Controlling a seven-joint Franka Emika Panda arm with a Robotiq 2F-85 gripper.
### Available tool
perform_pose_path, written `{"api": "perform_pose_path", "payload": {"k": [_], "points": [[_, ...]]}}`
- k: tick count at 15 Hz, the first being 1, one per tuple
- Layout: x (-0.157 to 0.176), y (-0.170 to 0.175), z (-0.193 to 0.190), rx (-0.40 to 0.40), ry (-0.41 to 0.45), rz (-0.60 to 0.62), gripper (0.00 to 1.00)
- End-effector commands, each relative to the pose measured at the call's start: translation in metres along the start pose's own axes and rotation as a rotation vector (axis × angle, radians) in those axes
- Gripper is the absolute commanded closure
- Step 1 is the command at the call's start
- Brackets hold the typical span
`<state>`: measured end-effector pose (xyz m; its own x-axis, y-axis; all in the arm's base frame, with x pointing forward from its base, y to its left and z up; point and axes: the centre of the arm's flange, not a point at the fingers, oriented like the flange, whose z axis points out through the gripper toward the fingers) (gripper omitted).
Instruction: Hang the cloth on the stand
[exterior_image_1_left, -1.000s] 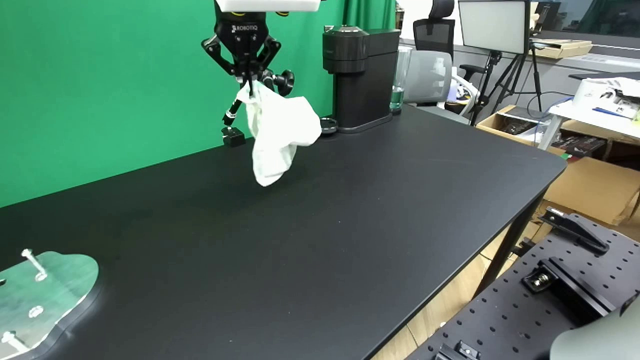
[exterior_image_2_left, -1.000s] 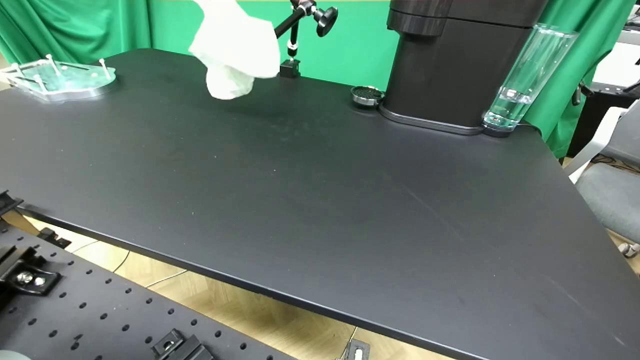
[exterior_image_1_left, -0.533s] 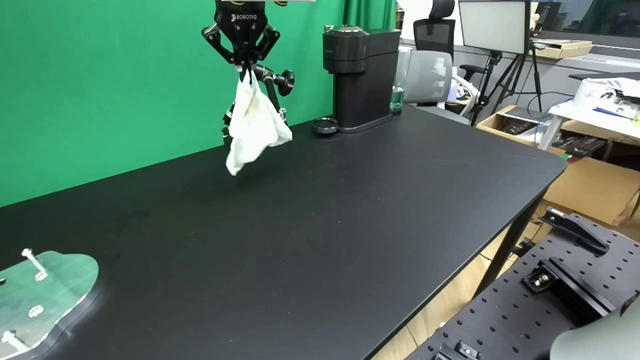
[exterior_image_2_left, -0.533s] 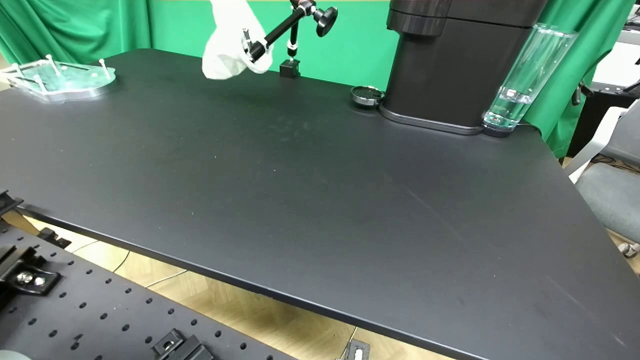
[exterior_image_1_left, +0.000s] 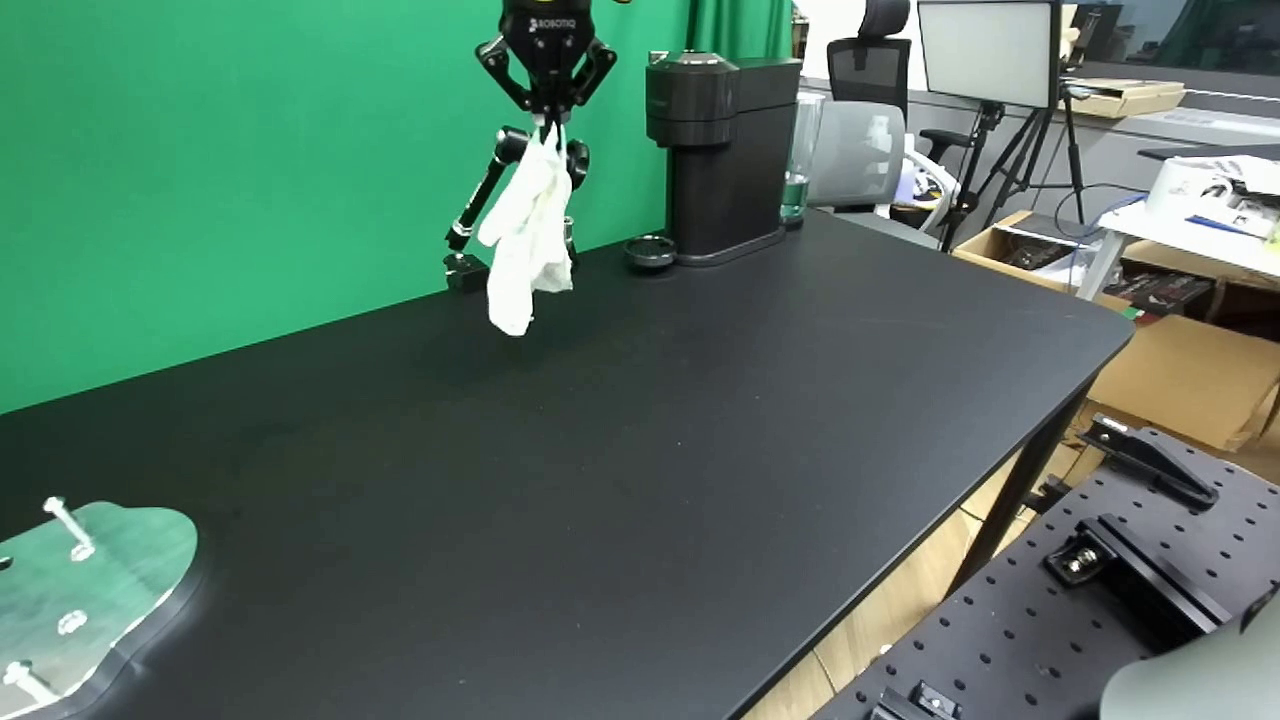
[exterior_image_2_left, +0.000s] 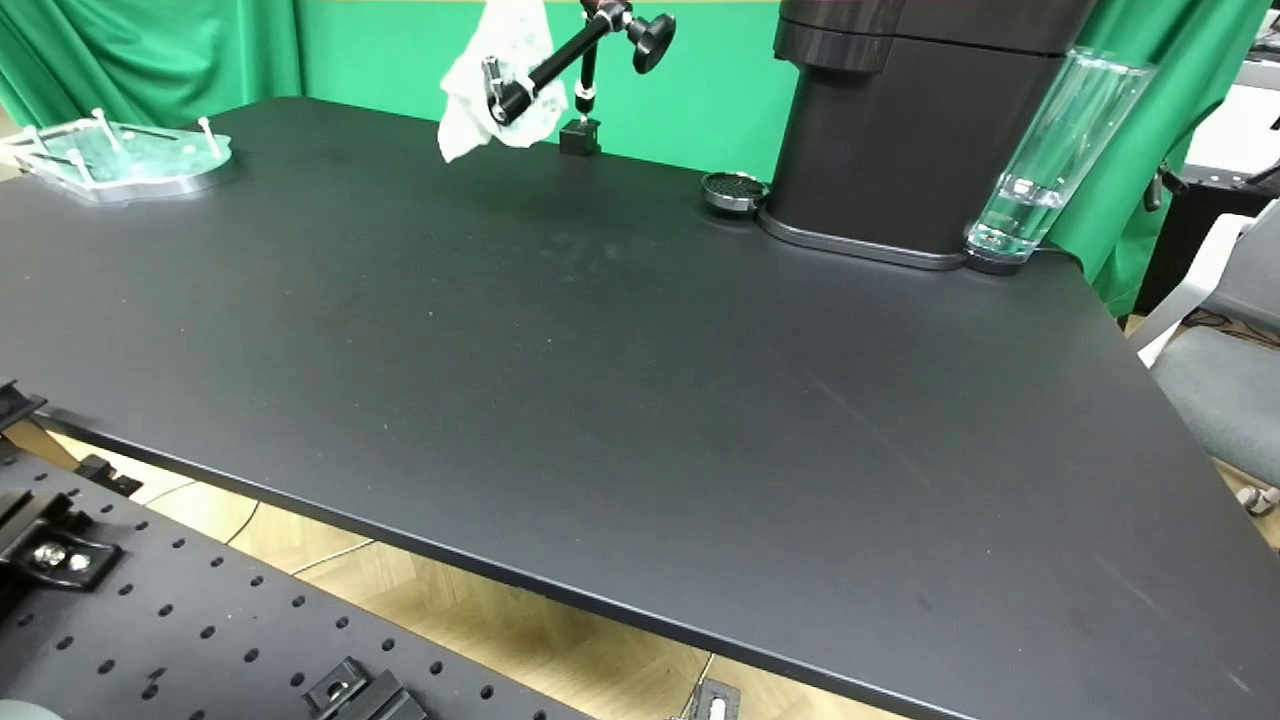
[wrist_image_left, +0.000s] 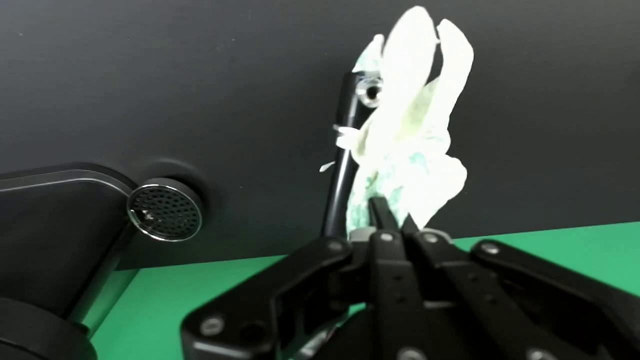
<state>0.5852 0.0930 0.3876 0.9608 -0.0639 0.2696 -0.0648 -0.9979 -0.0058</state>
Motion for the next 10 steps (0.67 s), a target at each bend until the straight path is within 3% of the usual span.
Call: {"api": "perform_pose_path", "payload": {"k": [1,6,7,10], "points": [[0.005,0.043,0.002,-0.024,-0.006,0.066,1.0],[0.008,0.081,0.015,-0.05,-0.038,0.107,1.0],[0.008,0.084,0.017,-0.049,-0.049,0.11,0.73],[0.005,0.088,0.02,-0.058,-0.082,0.098,0.6]]}}
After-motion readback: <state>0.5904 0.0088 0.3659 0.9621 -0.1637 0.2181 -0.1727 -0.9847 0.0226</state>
